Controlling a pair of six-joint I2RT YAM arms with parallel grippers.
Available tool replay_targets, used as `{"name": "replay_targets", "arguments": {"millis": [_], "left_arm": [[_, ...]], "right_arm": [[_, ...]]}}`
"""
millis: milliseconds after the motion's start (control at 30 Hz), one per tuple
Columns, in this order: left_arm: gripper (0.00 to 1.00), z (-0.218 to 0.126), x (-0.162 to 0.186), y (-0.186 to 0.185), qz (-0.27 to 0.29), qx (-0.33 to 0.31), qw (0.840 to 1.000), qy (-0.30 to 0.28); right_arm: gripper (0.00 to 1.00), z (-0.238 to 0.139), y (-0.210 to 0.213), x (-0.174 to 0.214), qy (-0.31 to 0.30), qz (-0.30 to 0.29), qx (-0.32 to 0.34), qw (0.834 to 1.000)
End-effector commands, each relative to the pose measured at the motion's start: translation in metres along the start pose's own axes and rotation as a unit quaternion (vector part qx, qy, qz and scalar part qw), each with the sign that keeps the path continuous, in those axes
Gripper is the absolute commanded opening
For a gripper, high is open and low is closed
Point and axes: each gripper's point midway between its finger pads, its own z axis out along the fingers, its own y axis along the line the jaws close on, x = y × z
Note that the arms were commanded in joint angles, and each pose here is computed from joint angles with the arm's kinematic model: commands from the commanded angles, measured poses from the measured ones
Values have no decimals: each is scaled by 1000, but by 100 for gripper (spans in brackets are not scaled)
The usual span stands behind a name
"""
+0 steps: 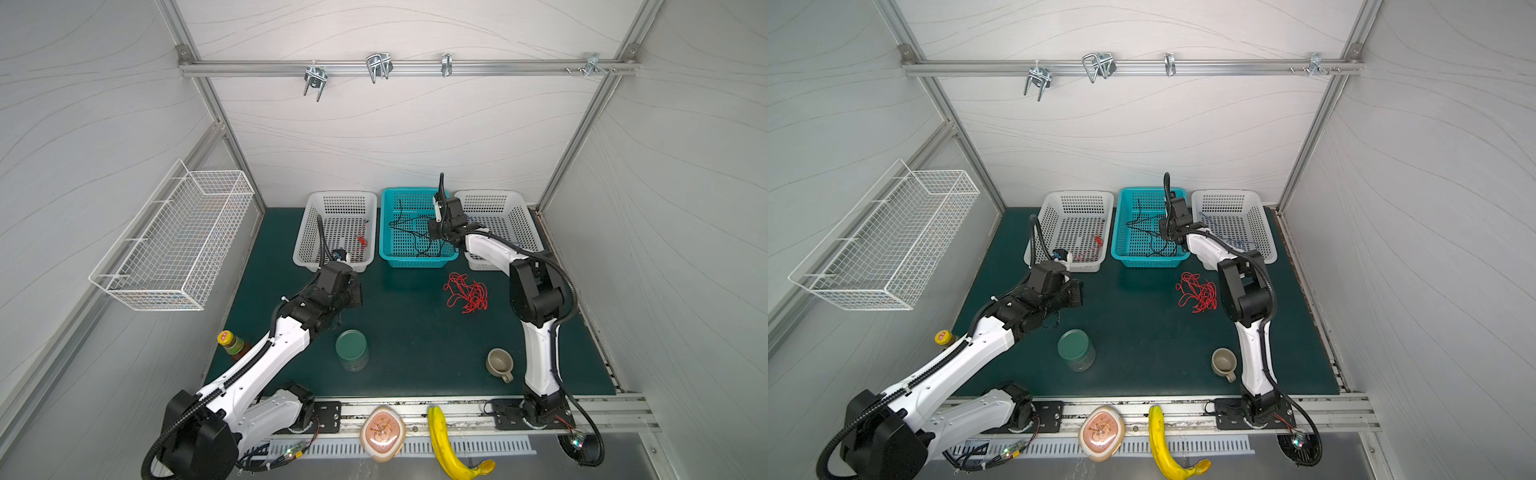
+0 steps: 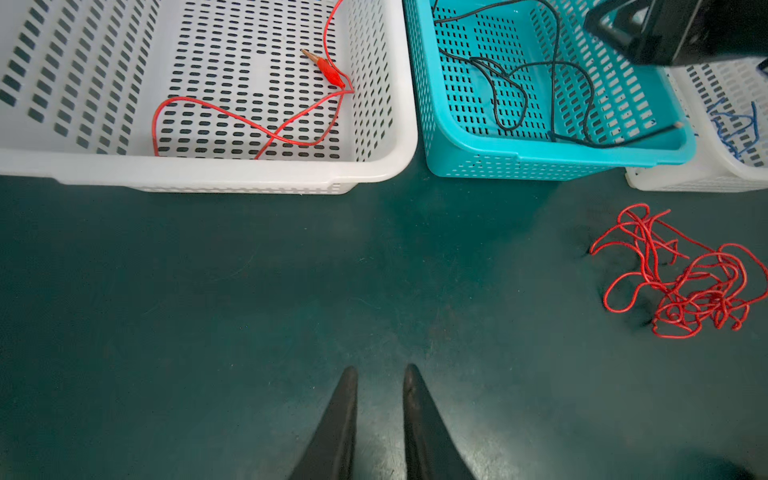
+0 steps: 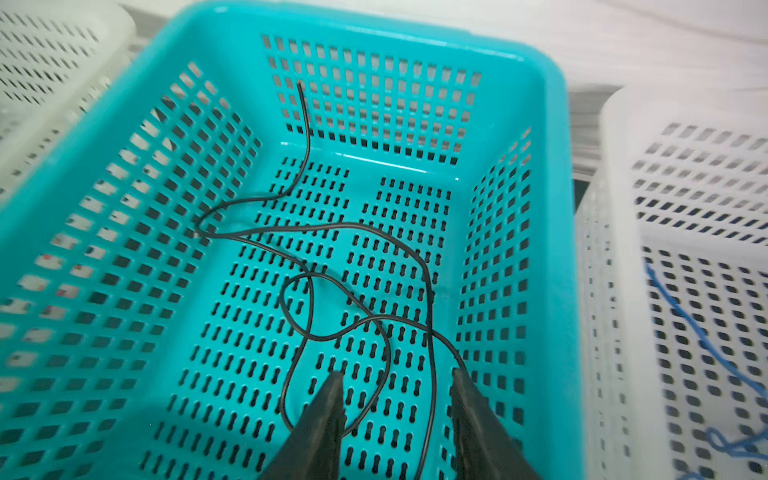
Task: Untangle the cables
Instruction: 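Lower the black wire into the teal basket and open the right gripper, then grasp the red tangle with the right gripper while the left gripper approaches it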
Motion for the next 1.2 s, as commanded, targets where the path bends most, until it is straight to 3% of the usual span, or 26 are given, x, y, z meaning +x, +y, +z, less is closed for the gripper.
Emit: {"name": "replay_targets", "arguments": {"millis": [0,133,333,600,833,1167], "left_arm": [[24,-5,-20,-16,2,32,999,-20],[27,-4,-19,-23,3,53,998,-18],[31,-2,-17,-47,20,111,994,-11],[31,8,-11,-79,70,129,989,-7],[32,22,-8,-116,88,164,982,-21],[40,35,-17,-155,92,197,976,-30]], "right_arm": [[47,-40,1,-42,-57,2,-10,998],[49,-65,0,-46,-72,1,-16,997],[51,-99,-4,-20,-49,16,-23,998],[51,-139,-23,52,11,52,-1,999],[53,-173,-63,123,77,95,60,991],[54,-174,-90,185,139,184,64,971]]}}
